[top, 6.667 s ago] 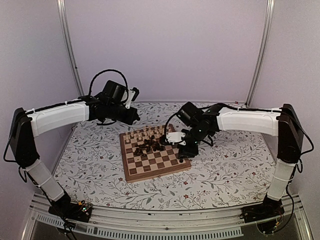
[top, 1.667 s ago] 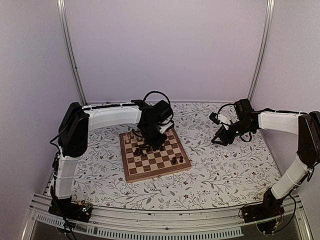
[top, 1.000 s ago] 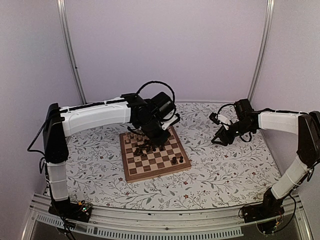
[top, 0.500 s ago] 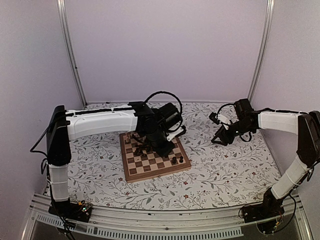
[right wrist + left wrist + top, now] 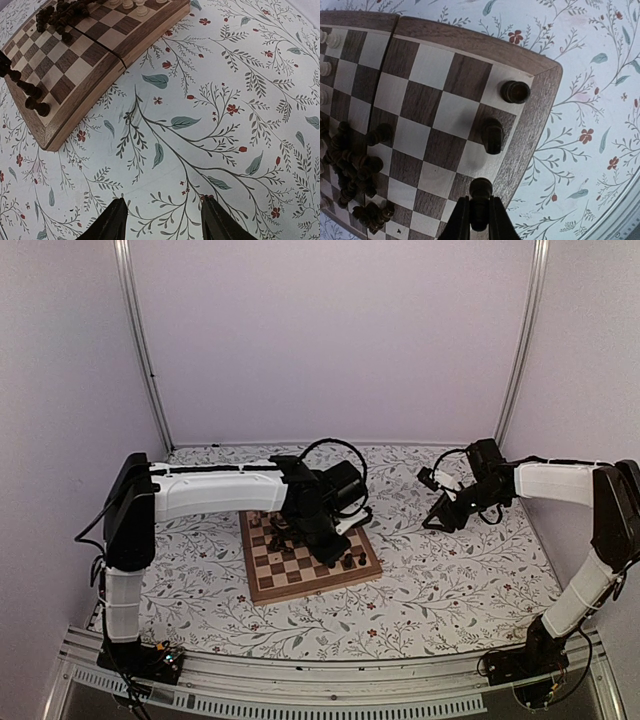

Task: Set up the chess pieces on the board
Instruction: Place the chess piece on the chessboard.

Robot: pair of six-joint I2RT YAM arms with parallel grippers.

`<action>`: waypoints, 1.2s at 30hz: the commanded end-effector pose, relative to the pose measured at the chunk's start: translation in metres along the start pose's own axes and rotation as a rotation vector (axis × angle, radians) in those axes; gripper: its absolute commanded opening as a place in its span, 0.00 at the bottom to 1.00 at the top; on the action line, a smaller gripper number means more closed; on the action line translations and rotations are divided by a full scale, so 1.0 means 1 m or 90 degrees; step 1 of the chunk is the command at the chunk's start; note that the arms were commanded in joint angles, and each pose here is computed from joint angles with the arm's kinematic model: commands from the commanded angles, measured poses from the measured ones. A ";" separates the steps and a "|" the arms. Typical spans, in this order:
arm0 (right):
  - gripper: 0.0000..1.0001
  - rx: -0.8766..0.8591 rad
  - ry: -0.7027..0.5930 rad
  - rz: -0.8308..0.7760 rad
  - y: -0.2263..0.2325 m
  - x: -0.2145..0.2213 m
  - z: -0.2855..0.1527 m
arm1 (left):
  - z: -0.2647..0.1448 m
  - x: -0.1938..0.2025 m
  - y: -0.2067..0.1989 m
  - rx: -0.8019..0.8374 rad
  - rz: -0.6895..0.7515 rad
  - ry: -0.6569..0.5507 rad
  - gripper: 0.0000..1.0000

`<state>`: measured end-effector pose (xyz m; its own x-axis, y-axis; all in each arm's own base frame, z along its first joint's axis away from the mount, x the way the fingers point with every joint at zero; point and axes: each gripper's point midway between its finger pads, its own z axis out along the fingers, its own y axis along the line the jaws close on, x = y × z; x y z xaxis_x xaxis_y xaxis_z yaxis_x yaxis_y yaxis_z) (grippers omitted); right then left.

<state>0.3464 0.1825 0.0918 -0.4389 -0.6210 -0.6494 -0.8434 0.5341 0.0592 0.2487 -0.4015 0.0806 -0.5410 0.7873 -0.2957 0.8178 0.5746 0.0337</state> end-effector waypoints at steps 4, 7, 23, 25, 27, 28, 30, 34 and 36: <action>0.53 -0.009 -0.002 -0.005 0.000 -0.005 0.001 | 0.013 0.004 -0.011 0.018 0.004 0.015 0.09; 0.53 -0.010 -0.001 -0.004 0.000 -0.004 0.001 | 0.016 0.003 -0.012 0.020 0.003 0.015 0.09; 0.53 -0.013 0.002 -0.004 0.000 -0.003 0.003 | 0.024 -0.007 -0.006 -0.005 0.002 0.007 0.12; 0.54 -0.014 0.003 -0.003 0.000 -0.002 0.003 | 0.024 -0.007 -0.006 -0.005 0.001 0.006 0.13; 0.54 -0.014 0.003 -0.003 0.000 -0.003 0.003 | 0.025 -0.007 -0.006 -0.006 0.001 0.007 0.15; 0.53 -0.014 0.004 -0.003 0.000 -0.002 0.003 | 0.025 -0.007 -0.005 -0.006 0.001 0.007 0.16; 0.53 -0.015 0.004 -0.003 0.000 -0.002 0.003 | 0.024 -0.006 -0.006 -0.005 0.000 0.008 0.19; 0.54 -0.016 0.004 -0.003 0.001 -0.002 0.003 | 0.012 -0.013 -0.009 0.008 -0.002 -0.011 0.27; 0.54 -0.017 0.005 -0.003 0.001 -0.002 0.003 | -0.002 -0.019 -0.008 0.006 -0.002 -0.032 0.30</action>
<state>0.3448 0.1821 0.0862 -0.4487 -0.6284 -0.6355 -0.8447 0.5303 0.0720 0.2526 -0.4075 0.0607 -0.5544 0.7853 -0.2756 0.8105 0.5846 0.0353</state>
